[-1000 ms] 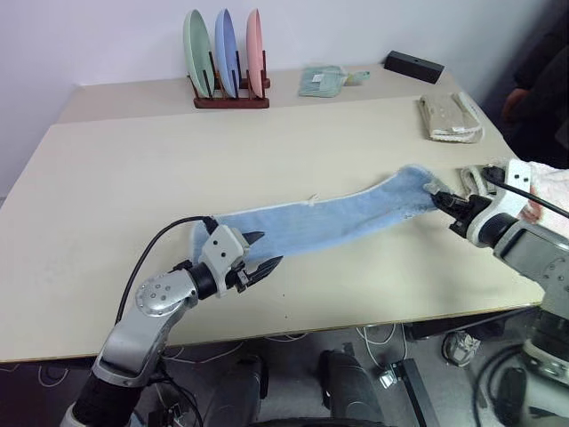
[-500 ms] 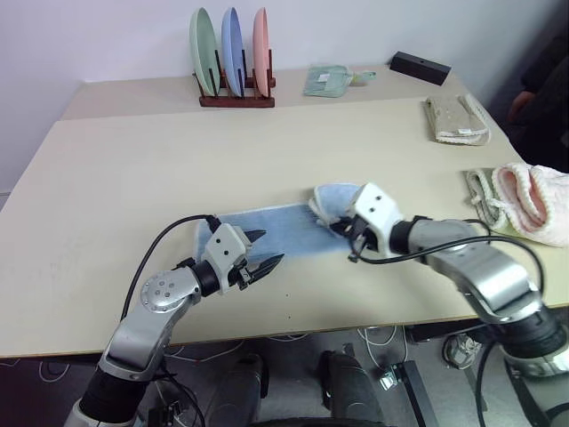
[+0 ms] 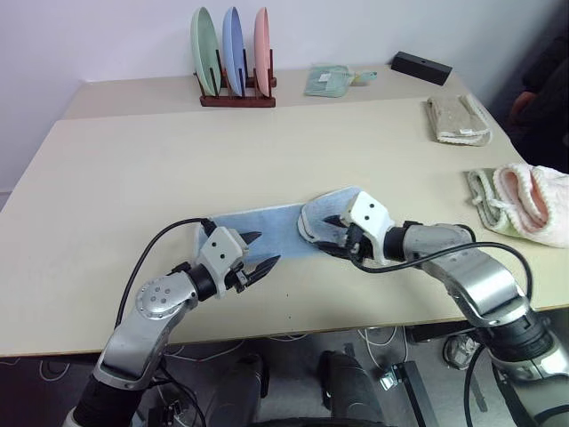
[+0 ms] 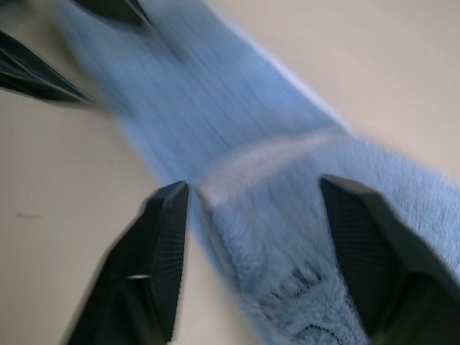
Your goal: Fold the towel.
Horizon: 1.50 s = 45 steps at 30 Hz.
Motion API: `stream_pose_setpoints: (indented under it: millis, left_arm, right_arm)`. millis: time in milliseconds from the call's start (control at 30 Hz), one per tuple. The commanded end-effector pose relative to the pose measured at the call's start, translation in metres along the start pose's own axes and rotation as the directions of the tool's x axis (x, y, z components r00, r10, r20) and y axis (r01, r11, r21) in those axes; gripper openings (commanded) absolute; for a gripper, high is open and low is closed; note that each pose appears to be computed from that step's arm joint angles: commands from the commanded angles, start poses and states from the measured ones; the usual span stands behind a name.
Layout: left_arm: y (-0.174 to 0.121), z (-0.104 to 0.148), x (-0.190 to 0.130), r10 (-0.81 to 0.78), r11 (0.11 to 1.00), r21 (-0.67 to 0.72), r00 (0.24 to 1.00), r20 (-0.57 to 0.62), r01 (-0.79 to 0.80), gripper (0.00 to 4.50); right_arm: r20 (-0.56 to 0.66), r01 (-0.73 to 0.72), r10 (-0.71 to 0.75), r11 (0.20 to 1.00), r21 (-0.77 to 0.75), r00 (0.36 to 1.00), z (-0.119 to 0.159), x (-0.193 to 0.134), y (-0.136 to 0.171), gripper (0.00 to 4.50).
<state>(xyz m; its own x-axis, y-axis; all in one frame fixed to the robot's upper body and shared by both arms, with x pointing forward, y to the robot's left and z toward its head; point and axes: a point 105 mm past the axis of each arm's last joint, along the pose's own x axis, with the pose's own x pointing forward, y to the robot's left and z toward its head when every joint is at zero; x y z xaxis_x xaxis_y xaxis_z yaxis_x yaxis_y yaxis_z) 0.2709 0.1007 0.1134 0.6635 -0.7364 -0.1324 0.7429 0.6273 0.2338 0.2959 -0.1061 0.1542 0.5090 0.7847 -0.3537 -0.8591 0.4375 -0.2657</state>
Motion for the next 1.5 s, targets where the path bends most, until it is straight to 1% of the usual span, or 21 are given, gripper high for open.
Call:
stream_pose_setpoints:
  millis: [33,67,100,133,233,267,367,467,567,633,767,800,867,933,967,1033,1133,1233,1400,1467,1500]
  left_arm:
    - [0.004,0.009,-0.006,0.021,1.000,0.016,1.000,0.023,-0.021,2.99]
    - [0.004,0.008,-0.007,0.026,1.000,0.011,0.999,0.021,-0.026,2.99]
    - [0.005,0.008,-0.008,0.030,1.000,0.007,0.999,0.018,-0.030,2.99]
    - [0.004,0.007,-0.008,0.032,0.999,0.004,0.999,0.016,-0.032,2.99]
    - [0.003,0.005,-0.009,0.039,0.999,-0.007,0.999,0.009,-0.039,2.99]
    - [0.003,0.005,-0.009,0.040,0.999,-0.008,0.999,0.008,-0.040,2.99]
    - [0.002,0.001,-0.011,0.059,0.998,-0.035,0.998,-0.006,-0.059,2.99]
    - [0.000,-0.001,-0.018,0.094,0.992,-0.082,0.995,-0.008,-0.095,2.99]
    - [0.000,-0.003,-0.028,0.141,0.981,-0.134,0.990,-0.019,-0.142,2.99]
    - [-0.003,-0.007,-0.039,0.183,0.964,-0.189,0.982,-0.041,-0.188,2.99]
    - [-0.010,-0.009,-0.055,0.246,0.919,-0.299,0.967,-0.073,-0.256,2.99]
    - [-0.012,-0.009,-0.058,0.258,0.901,-0.340,0.963,-0.075,-0.268,2.99]
    - [-0.017,-0.013,-0.067,0.305,0.829,-0.463,0.947,-0.096,-0.314,3.52]
    - [-0.024,-0.020,-0.074,0.330,0.741,-0.578,0.935,-0.131,-0.343,4.29]
    - [-0.026,-0.022,-0.076,0.343,0.702,-0.616,0.928,-0.147,-0.357,4.50]
    - [-0.025,-0.027,-0.078,0.380,0.629,-0.670,0.908,-0.176,-0.394,4.50]
    - [-0.017,-0.038,-0.079,0.467,0.475,-0.742,0.850,-0.245,-0.474,4.50]
    - [-0.002,-0.045,-0.075,0.553,0.272,-0.814,0.775,-0.305,-0.514,4.50]
    - [0.017,-0.054,-0.065,0.585,0.084,-0.852,0.718,-0.377,-0.516,4.50]
    - [0.022,-0.054,-0.058,0.577,0.049,-0.863,0.720,-0.386,-0.502,4.50]
    - [0.023,-0.054,-0.055,0.571,0.045,-0.866,0.724,-0.387,-0.498,3.95]
  right_arm:
    - [0.164,0.011,-0.012,1.000,0.006,0.986,0.035,-0.019,-0.010,2.70]
    - [0.180,0.039,-0.046,0.998,0.045,0.983,0.037,-0.020,-0.018,2.70]
    - [0.178,0.088,-0.100,0.993,0.073,0.979,0.035,-0.018,-0.030,2.06]
    - [0.154,0.138,-0.150,0.987,0.087,0.977,0.028,-0.013,-0.041,1.72]
    - [0.087,0.208,-0.217,0.973,0.102,0.972,0.004,0.007,-0.056,0.26]
    - [0.077,0.213,-0.221,0.972,0.102,0.972,-0.001,0.011,-0.057,0.01]
    - [0.033,0.185,-0.190,0.976,0.112,0.981,-0.027,0.031,-0.051,0.01]
    - [-0.036,0.119,-0.118,0.992,0.038,0.992,-0.052,0.044,-0.034,0.01]
    - [-0.045,0.093,-0.092,0.995,0.019,0.995,-0.061,0.047,-0.027,0.01]
    - [-0.004,0.119,-0.119,0.992,0.027,0.993,-0.052,0.045,-0.033,0.01]
    - [0.132,0.165,-0.167,0.986,0.027,0.977,-0.013,0.030,-0.056,0.01]
    - [0.155,0.170,-0.170,0.985,0.017,0.973,-0.005,0.026,-0.061,0.25]
    - [0.215,0.133,-0.124,0.991,-0.028,0.969,0.019,0.015,-0.062,0.84]
    - [0.243,0.089,-0.065,0.992,-0.089,0.968,0.036,0.008,-0.058,1.79]
    - [0.245,0.077,-0.049,0.991,-0.108,0.968,0.040,0.007,-0.056,2.25]
    - [0.249,0.054,-0.020,0.990,-0.131,0.968,0.044,0.007,-0.051,3.21]
    - [0.270,0.019,0.023,0.988,-0.153,0.963,0.049,0.008,-0.041,3.21]
    - [0.282,-0.007,0.049,0.989,-0.148,0.958,0.049,0.009,-0.033,3.21]
    - [0.267,-0.047,0.088,0.987,-0.155,0.960,0.043,0.011,-0.020,3.21]
    - [0.267,-0.056,0.097,0.986,-0.156,0.959,0.042,0.012,-0.015,3.21]
    - [0.268,-0.058,0.099,0.986,-0.156,0.958,0.042,0.012,-0.014,3.25]
